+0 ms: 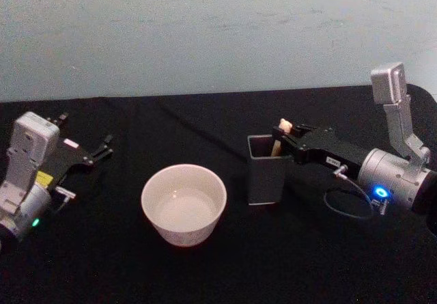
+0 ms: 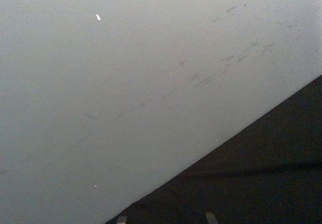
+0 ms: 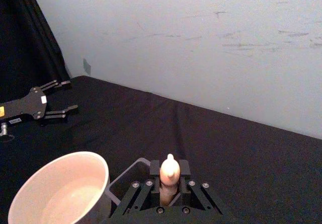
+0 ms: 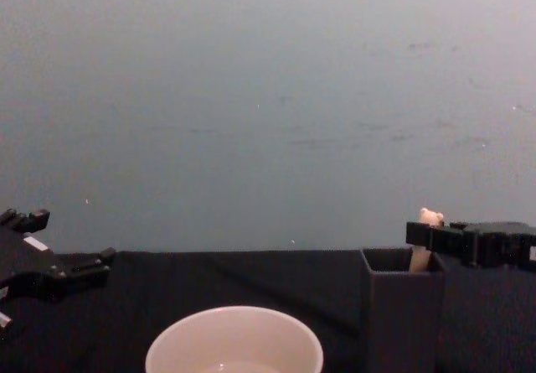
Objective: Pick up the stirring spoon with one hand, stir inside the cup, then place it back in its original position.
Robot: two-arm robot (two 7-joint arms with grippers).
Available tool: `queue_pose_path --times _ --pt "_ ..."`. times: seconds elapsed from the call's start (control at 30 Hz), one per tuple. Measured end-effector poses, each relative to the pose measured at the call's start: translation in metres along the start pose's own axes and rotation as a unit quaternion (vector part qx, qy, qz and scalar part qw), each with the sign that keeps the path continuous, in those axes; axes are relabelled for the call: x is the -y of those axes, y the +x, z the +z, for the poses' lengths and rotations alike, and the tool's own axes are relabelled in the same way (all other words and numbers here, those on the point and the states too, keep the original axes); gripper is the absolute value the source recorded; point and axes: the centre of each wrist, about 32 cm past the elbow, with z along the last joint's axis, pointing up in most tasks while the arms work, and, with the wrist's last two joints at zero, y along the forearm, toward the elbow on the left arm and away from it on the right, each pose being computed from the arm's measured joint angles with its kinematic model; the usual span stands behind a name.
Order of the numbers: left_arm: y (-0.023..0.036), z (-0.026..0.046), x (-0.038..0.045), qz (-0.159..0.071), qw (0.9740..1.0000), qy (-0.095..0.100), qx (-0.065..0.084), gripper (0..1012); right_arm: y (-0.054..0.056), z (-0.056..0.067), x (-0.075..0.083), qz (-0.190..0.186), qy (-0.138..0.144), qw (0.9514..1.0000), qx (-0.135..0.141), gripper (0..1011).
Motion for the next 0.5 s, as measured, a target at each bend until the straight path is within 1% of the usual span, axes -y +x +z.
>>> queue_pose_path --times 0.23,0.5 --pt "0.0 0.0 0.0 0.0 1.0 0.0 0.0 1001 0.0001 0.0001 0.0002 0.0 0.0 1.0 0.0 216" --pt "0.0 0.0 0.0 0.0 1.0 0.0 0.0 1001 0.0001 0.0003 0.0002 0.0 0.001 1.0 0.0 442"
